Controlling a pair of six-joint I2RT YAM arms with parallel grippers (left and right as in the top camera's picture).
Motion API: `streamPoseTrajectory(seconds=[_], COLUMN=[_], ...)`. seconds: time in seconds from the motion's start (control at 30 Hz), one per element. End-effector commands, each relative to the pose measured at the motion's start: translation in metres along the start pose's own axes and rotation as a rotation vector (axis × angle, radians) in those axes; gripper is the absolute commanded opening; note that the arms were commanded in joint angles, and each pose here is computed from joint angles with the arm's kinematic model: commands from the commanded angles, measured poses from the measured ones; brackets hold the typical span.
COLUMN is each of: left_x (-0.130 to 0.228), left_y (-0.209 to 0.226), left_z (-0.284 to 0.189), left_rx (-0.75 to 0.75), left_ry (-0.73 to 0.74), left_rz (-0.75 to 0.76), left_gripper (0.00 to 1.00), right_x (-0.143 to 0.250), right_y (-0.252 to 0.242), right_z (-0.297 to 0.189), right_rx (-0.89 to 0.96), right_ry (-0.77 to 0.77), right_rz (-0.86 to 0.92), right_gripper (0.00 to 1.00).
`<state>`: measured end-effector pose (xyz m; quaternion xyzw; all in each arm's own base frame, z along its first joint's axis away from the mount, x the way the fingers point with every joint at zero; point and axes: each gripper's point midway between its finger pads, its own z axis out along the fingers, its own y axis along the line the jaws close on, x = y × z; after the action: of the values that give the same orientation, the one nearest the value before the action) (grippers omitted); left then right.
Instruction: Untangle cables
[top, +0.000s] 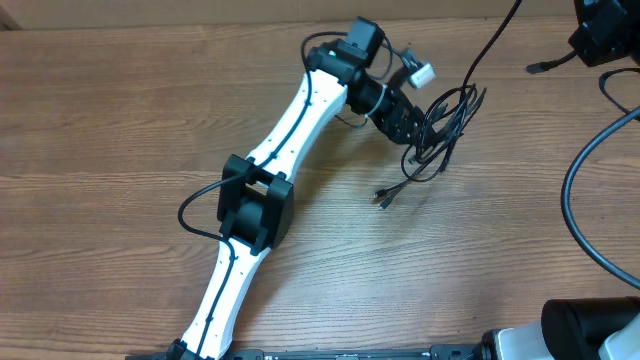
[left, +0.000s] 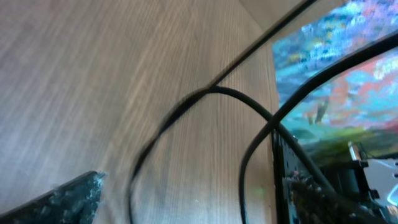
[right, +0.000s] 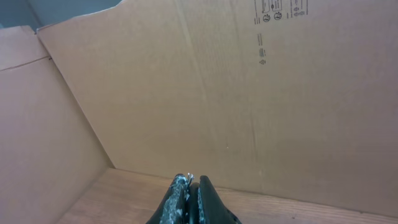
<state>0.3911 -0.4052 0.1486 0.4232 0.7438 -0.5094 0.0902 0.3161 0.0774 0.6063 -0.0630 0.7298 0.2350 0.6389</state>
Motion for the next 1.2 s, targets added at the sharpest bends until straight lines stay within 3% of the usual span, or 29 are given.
streamPoseTrajectory(seconds=[0.0,0.07,0.13,0.27,0.47,0.87,1.17], left_x=[0.008,0.013,0.015,0.015,0.015,0.004,0.016], left_y=[0.006,0.007,0.007,0.025,0.055,0.035,-0.019], left_z=[0.005,0.004,0.003,-0.009,-0.048,-0.089,-0.075], left_rx=[-0.075,-0.080,-0.080,-0.147,-0.219,-0.001,0.102], left_ry=[0.053,0.069,0.074,0.070,0.017,-0.123,-0.051], left_rz=[0.054,0.034,0.020,0.007,-0.097,-0.138,-0.076], left_gripper=[0.84,0.74,0.74,0.98,0.99,1.00,1.00], right_x=[-0.003,-0.002,-0.001,0.000,0.000,-0.002,-0.003], right_y=[0.005,0.005,0.005,0.004,0.004,-0.003,-0.007], right_z=[-0.004,-0.004,-0.004,-0.004,-0.004,-0.004,-0.004], right_rx=[-0.013,-0.013,-0.011,-0.011,-0.010,0.030,0.056], right_ry=[-0.012,-0.008,-0.005,-0.001,-0.001,-0.011,-0.017], right_rz=[0.004,0.006,0.008,0.009,0.008,0.008,0.009], right_gripper=[0.04,0.04,0.04,0.04,0.04,0.04,0.04])
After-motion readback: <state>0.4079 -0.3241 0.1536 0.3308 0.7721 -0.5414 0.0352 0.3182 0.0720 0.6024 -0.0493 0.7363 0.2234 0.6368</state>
